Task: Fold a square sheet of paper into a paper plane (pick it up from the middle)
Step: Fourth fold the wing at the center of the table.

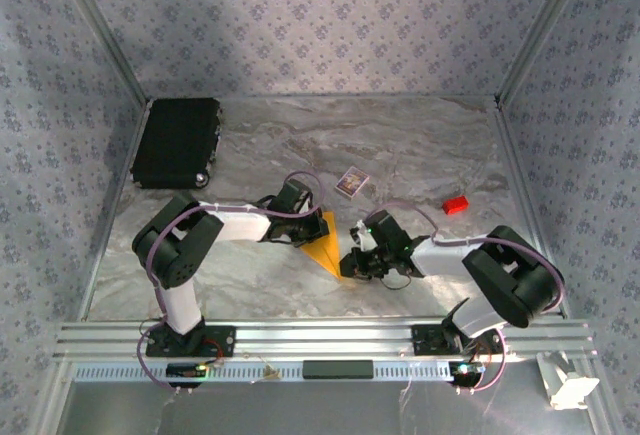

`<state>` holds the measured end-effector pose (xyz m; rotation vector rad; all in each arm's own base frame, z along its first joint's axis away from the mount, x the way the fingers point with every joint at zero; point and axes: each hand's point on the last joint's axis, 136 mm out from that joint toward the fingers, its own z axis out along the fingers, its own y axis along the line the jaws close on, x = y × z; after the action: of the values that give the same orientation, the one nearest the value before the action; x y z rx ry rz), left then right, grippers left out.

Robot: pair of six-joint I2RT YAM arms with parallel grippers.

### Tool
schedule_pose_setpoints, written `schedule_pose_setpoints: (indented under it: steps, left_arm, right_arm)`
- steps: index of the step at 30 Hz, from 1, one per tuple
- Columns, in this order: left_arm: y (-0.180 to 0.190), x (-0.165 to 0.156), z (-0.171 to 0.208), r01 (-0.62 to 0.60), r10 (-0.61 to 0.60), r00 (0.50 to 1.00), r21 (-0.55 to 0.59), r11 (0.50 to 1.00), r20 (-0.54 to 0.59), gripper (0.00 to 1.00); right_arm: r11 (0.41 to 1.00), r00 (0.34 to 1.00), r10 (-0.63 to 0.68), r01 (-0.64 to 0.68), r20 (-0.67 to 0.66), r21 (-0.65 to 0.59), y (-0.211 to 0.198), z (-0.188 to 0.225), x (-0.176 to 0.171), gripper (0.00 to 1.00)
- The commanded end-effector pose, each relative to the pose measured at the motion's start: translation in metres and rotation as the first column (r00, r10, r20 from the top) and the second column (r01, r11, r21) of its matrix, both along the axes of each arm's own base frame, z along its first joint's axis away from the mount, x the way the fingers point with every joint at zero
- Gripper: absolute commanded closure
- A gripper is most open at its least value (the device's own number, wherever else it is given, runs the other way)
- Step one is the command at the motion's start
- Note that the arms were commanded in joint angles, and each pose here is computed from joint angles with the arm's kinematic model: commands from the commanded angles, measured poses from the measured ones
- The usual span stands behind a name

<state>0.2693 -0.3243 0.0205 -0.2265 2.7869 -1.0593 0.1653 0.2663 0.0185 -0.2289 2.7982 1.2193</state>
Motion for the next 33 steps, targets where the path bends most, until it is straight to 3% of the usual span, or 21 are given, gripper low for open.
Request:
schedule_pose_setpoints:
  steps: [1,7,11,18,21,28,33]
  left_arm:
    - [0.019,-0.013,-0.027,-0.017,0.023,0.998,0.093,0.995,-0.06,0.97]
    - [0.021,-0.014,-0.029,-0.025,0.032,0.997,0.1,0.995,-0.064,0.98]
    - [0.023,-0.014,-0.03,-0.03,0.037,0.997,0.107,0.994,-0.065,0.98]
    - [0.025,-0.014,-0.031,-0.037,0.044,0.997,0.109,0.993,-0.062,0.98]
    - [0.026,-0.014,-0.031,-0.039,0.046,0.997,0.11,0.993,-0.06,0.98]
    - [0.027,-0.015,-0.031,-0.043,0.049,0.997,0.106,0.993,-0.055,0.99]
    - [0.028,-0.015,-0.027,-0.065,0.068,0.997,0.094,0.993,-0.025,0.99]
  right_arm:
    - [0.994,0.994,0.032,-0.042,-0.104,-0.101,-0.017,-0.02,-0.031,0.89]
    - [0.995,0.993,0.03,-0.041,-0.118,-0.091,-0.018,-0.024,-0.041,0.89]
    - [0.995,0.993,0.03,-0.041,-0.116,-0.095,-0.02,-0.026,-0.044,0.96]
    - [0.993,0.992,0.036,-0.049,-0.121,-0.11,-0.022,-0.027,-0.048,0.89]
    - [0.992,0.992,0.048,-0.06,-0.116,-0.107,-0.021,-0.025,-0.049,0.95]
    - [0.99,0.995,0.043,-0.055,-0.095,-0.133,-0.025,-0.021,-0.048,0.87]
    - [0.992,1.0,-0.001,0.004,0.023,-0.125,-0.03,0.009,-0.028,0.82]
